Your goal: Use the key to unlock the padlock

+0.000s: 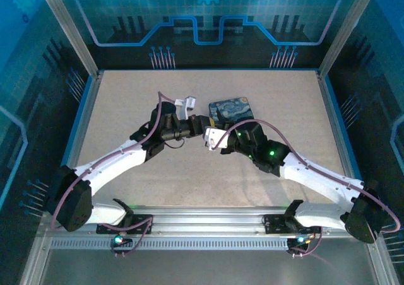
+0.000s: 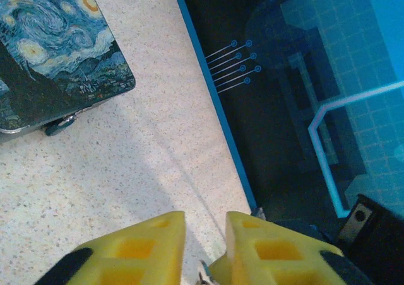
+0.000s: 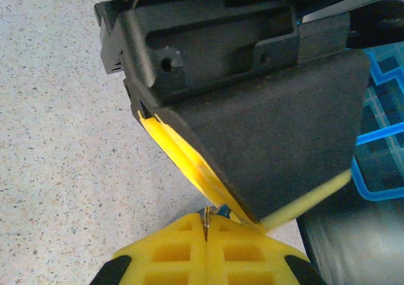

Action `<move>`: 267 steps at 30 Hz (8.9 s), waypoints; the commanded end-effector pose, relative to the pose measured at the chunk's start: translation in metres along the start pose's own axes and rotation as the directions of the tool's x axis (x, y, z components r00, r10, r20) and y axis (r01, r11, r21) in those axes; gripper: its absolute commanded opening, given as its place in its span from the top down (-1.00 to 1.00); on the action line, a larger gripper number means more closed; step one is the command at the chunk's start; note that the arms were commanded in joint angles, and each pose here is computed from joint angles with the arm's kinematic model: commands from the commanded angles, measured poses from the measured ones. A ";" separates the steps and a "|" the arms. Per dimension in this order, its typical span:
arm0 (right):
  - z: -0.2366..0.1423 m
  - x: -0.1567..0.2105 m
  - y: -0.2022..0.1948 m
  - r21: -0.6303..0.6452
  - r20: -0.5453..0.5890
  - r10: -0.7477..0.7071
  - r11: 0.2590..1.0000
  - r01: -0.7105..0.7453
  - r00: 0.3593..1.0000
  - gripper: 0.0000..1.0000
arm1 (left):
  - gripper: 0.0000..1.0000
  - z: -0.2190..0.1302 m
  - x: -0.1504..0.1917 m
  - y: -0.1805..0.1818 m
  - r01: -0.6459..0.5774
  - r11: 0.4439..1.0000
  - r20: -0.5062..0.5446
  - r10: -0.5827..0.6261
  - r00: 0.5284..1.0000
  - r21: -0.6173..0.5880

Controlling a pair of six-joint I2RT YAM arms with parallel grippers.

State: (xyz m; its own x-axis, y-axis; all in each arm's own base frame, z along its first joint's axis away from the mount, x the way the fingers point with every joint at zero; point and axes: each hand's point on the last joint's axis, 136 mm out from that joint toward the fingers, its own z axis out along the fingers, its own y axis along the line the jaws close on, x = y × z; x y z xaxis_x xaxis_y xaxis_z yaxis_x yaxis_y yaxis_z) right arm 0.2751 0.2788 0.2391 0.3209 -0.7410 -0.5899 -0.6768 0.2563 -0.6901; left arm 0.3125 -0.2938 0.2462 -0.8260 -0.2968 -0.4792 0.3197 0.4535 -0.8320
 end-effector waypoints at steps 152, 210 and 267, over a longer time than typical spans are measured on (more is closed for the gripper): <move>-0.031 0.010 -0.009 -0.536 -0.038 0.937 0.275 -0.798 0.348 0.97 | -0.30 -0.043 -0.054 -0.031 -0.470 0.869 0.111 0.488 0.866 -0.154; -0.124 0.236 0.024 0.447 -0.072 0.994 -0.044 -0.893 -0.085 0.96 | -0.76 0.226 0.029 0.095 -0.565 0.790 -0.502 0.398 0.768 -0.238; 0.068 0.117 0.000 -0.124 -0.312 0.949 -0.087 -0.988 -0.045 0.98 | -0.86 -0.044 0.007 0.094 -0.337 0.876 -0.090 0.327 0.941 -0.345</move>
State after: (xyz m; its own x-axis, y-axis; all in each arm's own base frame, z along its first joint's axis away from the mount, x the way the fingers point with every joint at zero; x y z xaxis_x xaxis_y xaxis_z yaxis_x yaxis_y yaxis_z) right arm 0.3437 0.2219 0.1332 -0.8751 0.0634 -0.4797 -0.3267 0.6538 0.6825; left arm 0.3246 -0.2165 0.1830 -0.6853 -0.0217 -0.7280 0.4129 0.8118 -0.4129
